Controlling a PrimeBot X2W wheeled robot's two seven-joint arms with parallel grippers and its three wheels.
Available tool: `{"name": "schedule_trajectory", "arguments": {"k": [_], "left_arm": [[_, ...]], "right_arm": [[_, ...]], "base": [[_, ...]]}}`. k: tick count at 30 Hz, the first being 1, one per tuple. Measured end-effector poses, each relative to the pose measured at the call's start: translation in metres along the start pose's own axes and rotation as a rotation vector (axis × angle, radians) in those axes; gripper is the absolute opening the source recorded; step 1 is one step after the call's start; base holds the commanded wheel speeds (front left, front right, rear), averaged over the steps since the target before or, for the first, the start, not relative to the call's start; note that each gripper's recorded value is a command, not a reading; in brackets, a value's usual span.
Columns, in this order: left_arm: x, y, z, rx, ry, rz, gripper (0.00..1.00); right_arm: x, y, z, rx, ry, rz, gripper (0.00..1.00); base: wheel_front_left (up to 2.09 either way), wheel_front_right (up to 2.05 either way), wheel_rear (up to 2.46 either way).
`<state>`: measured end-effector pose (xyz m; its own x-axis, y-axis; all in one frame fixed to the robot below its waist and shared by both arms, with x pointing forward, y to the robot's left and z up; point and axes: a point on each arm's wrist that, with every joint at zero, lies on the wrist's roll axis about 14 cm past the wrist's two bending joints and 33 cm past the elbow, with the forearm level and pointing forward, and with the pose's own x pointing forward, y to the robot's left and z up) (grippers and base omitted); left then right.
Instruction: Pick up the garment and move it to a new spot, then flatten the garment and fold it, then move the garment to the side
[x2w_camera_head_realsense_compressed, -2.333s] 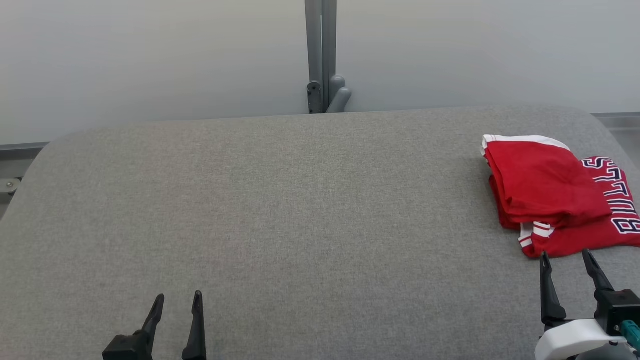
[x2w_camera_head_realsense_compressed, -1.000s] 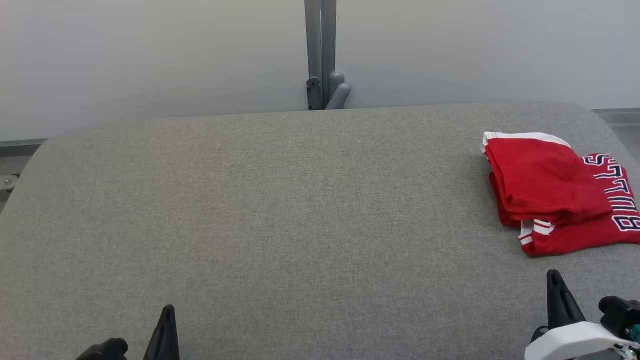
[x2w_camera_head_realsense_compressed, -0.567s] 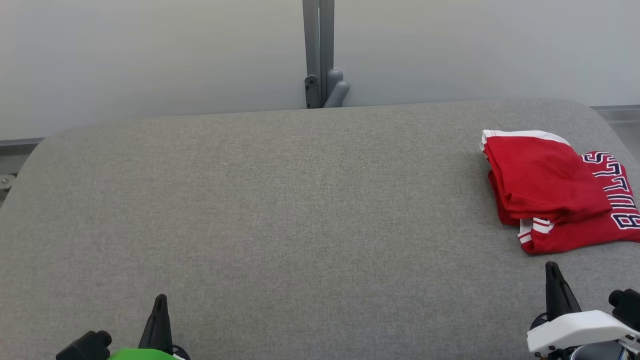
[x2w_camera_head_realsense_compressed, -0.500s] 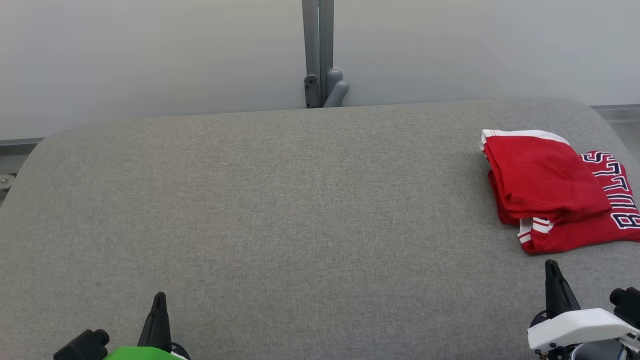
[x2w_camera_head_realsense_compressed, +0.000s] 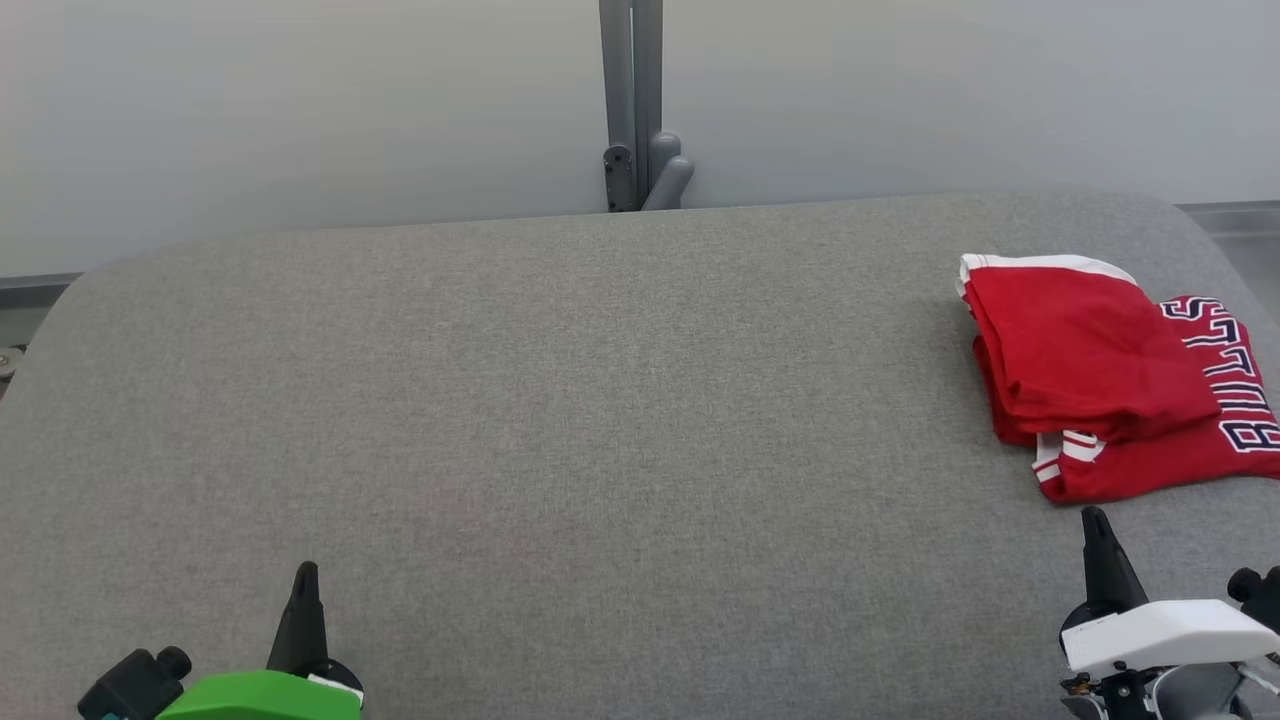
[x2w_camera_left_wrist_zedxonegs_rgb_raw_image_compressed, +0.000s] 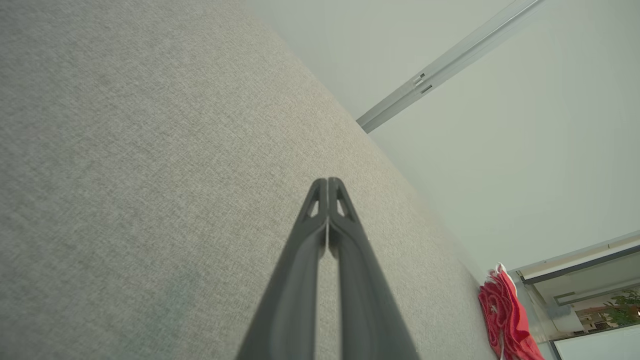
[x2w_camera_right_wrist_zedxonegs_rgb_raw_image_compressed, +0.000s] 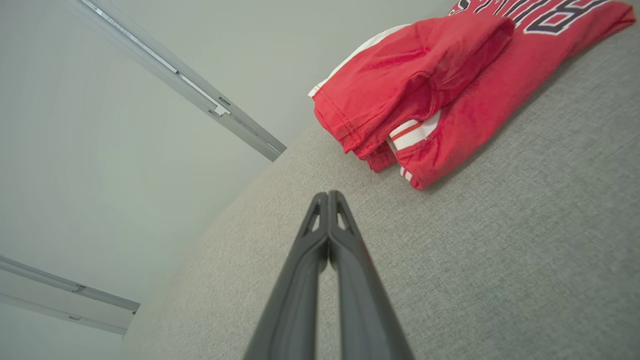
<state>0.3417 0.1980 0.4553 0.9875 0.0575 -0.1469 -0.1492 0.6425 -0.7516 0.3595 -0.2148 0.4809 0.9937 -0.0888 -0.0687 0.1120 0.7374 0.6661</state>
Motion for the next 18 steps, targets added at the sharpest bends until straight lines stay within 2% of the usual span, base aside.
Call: {"name": "schedule_trajectory", "arguments": {"k": [18], "left_arm": [[0.011, -0.009, 0.009, -0.215, -0.004, -0.021, 0.0]], "right_arm": [[0.009, 0.008, 0.002, 0.251, 0.013, 0.015, 0.0]], "base": [[0.0, 0.0, 0.0]]}}
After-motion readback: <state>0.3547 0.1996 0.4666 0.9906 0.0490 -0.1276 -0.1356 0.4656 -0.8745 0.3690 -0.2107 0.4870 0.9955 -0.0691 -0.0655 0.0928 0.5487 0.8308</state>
